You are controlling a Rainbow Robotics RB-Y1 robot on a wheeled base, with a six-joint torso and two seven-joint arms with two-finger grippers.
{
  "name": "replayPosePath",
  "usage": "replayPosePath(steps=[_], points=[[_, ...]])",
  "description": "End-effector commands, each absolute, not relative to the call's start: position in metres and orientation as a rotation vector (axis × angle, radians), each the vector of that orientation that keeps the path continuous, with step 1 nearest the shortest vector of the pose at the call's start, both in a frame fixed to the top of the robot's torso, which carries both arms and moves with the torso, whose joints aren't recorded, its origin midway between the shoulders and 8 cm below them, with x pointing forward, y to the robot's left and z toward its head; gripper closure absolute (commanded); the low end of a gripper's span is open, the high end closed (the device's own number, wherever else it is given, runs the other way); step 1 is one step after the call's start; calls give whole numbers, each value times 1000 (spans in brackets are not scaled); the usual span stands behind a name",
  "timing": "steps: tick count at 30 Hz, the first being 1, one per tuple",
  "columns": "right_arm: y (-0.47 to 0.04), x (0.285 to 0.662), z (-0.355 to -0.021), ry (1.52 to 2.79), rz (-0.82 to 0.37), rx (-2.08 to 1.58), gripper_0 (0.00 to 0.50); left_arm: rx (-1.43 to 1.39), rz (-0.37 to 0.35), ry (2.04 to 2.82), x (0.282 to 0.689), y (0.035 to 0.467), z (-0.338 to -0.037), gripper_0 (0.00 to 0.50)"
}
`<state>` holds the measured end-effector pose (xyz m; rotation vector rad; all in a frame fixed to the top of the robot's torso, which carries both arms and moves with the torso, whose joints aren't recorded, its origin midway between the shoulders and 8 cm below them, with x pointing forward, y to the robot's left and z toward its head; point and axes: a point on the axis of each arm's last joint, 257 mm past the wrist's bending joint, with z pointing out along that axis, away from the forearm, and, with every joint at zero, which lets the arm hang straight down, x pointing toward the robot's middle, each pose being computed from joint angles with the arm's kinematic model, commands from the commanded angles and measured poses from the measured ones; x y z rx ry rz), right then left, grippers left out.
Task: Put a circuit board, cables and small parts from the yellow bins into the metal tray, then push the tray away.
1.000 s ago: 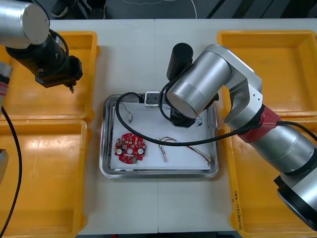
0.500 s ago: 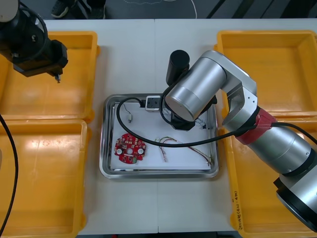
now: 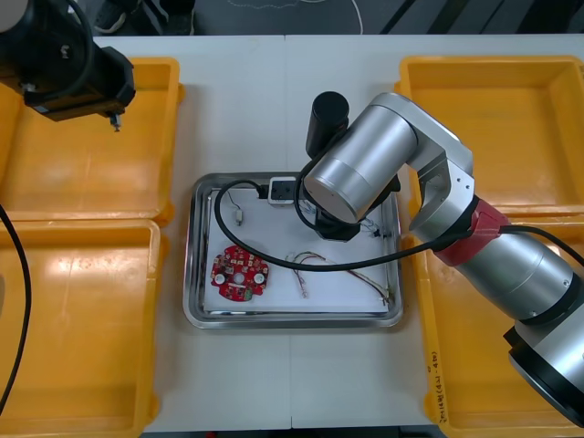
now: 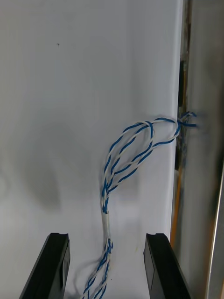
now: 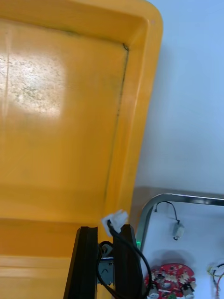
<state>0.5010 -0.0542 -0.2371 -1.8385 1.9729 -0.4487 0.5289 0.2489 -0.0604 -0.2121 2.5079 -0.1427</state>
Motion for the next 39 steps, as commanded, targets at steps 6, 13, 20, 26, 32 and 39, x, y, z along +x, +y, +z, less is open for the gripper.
replayPosePath(steps=[6, 13, 20, 26, 32, 39], points=[[-46, 488, -193, 1926, -384, -1833, 32, -398, -215, 2519, 511, 189, -83, 500], [-74, 483, -155, 1986, -376, -1751, 30, -383, -238, 2530, 508, 153, -91, 500], [-106, 484, -126, 2063, -297, -1620, 30, -347, -236, 2536, 505, 137, -92, 500], [-137, 492, -103, 2129, -168, -1409, 31, -341, -250, 2541, 503, 129, -93, 500], [-165, 489, -96, 2209, -140, -1181, 32, -327, -237, 2561, 498, 117, -103, 500], [-176, 480, -90, 2272, -74, -959, 32, -311, -253, 2576, 493, 88, -114, 500]])
